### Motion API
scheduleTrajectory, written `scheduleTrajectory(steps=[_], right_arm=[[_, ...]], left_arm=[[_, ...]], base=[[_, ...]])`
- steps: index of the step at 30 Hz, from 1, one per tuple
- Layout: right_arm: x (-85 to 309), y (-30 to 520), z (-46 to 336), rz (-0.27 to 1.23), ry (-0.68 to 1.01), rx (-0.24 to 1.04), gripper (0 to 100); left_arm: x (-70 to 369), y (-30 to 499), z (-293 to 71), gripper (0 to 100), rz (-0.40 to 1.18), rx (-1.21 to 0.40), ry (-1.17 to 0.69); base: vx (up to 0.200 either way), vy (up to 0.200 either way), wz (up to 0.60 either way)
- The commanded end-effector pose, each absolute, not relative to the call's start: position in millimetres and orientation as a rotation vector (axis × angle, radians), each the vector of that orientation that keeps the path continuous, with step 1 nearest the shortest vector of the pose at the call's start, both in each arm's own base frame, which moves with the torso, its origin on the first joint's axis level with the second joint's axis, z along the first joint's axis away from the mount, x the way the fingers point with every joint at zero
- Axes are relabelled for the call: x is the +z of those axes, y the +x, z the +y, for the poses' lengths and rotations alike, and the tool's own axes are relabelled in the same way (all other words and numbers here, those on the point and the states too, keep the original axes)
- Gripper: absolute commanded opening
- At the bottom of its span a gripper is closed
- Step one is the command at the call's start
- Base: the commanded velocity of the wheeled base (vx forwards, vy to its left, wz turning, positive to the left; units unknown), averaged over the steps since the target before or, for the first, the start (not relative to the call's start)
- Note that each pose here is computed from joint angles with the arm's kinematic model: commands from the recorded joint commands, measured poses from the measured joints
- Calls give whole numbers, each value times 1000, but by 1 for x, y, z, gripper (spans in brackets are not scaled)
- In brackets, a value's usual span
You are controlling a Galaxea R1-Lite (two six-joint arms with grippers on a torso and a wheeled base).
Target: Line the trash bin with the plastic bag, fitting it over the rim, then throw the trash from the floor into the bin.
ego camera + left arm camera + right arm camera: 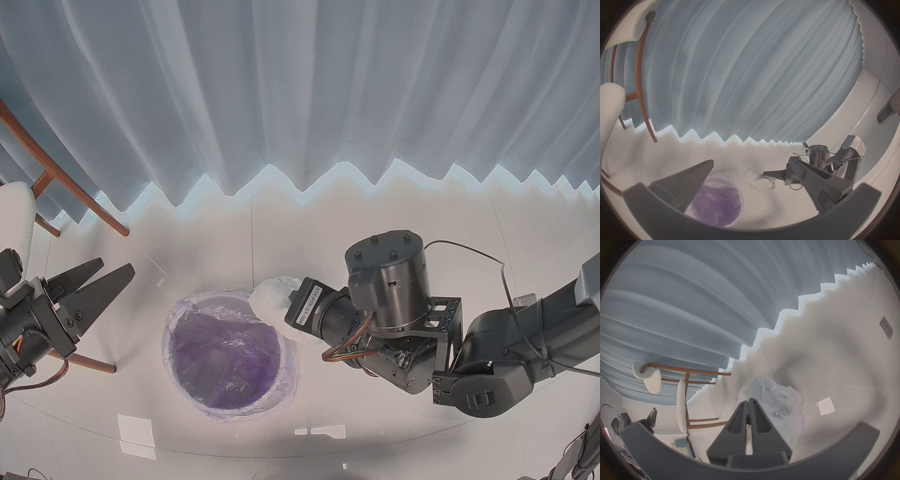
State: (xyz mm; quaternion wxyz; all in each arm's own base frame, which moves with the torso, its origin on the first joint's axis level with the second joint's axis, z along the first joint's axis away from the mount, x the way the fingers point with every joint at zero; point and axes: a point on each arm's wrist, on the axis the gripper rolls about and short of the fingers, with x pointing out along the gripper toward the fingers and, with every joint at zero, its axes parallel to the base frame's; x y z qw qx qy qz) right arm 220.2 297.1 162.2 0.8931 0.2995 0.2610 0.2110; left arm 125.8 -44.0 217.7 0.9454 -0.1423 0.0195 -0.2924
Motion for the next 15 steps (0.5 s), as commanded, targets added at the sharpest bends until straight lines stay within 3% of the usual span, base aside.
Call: scheduleTrajectory(steps=[1, 5, 15], right_arm=[[159, 222, 297, 547, 614, 430, 0], [150, 225, 301, 559, 601, 422, 0], [122, 232, 318, 585, 573, 418, 0]], left_arm=[[217, 126, -44, 100, 40, -596, -291], [215, 124, -44, 100, 14, -614, -285], [213, 125, -42, 100, -53, -630, -271]], base=[[0, 200, 0], [0, 200, 0], [0, 0, 0]])
